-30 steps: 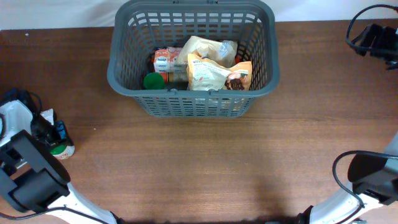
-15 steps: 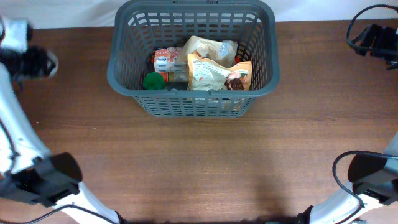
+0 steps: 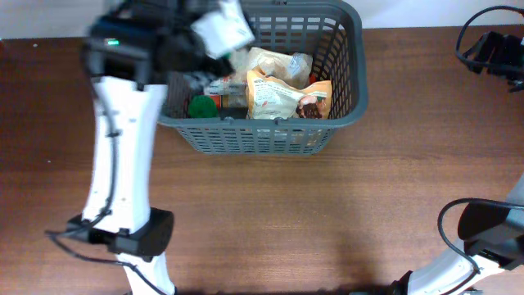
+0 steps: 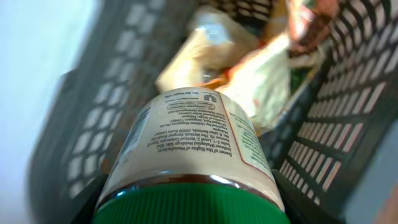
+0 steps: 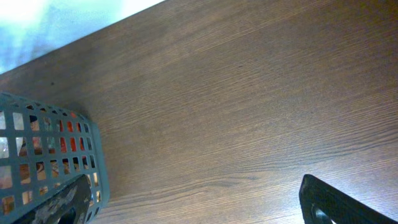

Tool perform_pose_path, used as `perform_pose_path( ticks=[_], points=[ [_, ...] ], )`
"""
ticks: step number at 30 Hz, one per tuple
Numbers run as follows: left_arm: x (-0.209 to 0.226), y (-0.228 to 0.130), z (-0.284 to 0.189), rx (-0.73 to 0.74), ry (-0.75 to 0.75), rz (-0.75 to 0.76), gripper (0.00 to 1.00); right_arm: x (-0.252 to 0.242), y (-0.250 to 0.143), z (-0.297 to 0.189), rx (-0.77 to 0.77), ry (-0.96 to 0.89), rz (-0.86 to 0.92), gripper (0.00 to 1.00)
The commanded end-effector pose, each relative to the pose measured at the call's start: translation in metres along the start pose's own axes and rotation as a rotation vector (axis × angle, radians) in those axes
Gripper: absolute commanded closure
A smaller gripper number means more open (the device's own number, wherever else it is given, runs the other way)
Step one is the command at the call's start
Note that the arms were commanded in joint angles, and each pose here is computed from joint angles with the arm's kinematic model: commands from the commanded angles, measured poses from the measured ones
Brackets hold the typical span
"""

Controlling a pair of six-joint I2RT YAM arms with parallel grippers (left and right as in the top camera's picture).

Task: Pack container
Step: 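Place the second jar into the basket and open the left gripper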

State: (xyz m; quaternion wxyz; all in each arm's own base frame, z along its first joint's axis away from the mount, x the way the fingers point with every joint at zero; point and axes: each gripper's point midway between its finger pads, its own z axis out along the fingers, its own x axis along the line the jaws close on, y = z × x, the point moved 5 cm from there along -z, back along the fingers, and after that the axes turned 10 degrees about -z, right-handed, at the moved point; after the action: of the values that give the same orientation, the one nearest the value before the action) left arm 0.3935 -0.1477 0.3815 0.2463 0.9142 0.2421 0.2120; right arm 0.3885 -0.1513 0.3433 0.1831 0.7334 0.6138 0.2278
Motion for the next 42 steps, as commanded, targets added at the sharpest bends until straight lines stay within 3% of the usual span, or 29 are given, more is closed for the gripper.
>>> perform_pose_path(
  ticks=[1, 3, 5, 8, 15, 32, 33, 34, 35, 42],
  points=[
    [-0.001, -0.021, 0.060, 0.182, -0.037, 0.104, 0.98, 0.000, 0.000, 0.002, 0.004, 0.006, 0.011, 0.01],
    [0.003, -0.041, 0.097, 0.291, -0.058, 0.051, 0.98, 0.000, 0.000, 0.002, 0.004, 0.006, 0.011, 0.01],
    [0.017, -0.061, 0.119, 0.402, 0.025, -0.037, 0.98, 0.000, 0.000, 0.002, 0.004, 0.006, 0.011, 0.01],
    [0.024, -0.077, 0.142, 0.464, 0.034, -0.090, 0.98, 0.000, 0.000, 0.002, 0.004, 0.006, 0.011, 0.01],
    [0.002, -0.085, 0.177, 0.443, -0.158, -0.135, 0.98, 0.000, 0.000, 0.002, 0.004, 0.006, 0.011, 0.01],
    [-0.016, -0.097, 0.172, 0.519, -0.251, -0.150, 0.98, 0.000, 0.000, 0.002, 0.004, 0.006, 0.011, 0.01],
    [-0.016, -0.097, 0.172, 0.519, -0.250, -0.150, 0.88, 0.000, 0.000, 0.002, 0.004, 0.006, 0.011, 0.01],
    [-0.016, -0.097, 0.172, 0.519, -0.250, -0.150, 0.60, 0.000, 0.000, 0.002, 0.004, 0.006, 0.011, 0.01],
    [-0.016, -0.097, 0.172, 0.519, -0.246, -0.160, 0.01, 0.000, 0.000, 0.002, 0.004, 0.006, 0.011, 0.01],
    [-0.009, -0.090, 0.175, 0.488, -0.187, -0.239, 0.01, 0.000, 0.000, 0.002, 0.004, 0.006, 0.011, 0.01]
  ],
)
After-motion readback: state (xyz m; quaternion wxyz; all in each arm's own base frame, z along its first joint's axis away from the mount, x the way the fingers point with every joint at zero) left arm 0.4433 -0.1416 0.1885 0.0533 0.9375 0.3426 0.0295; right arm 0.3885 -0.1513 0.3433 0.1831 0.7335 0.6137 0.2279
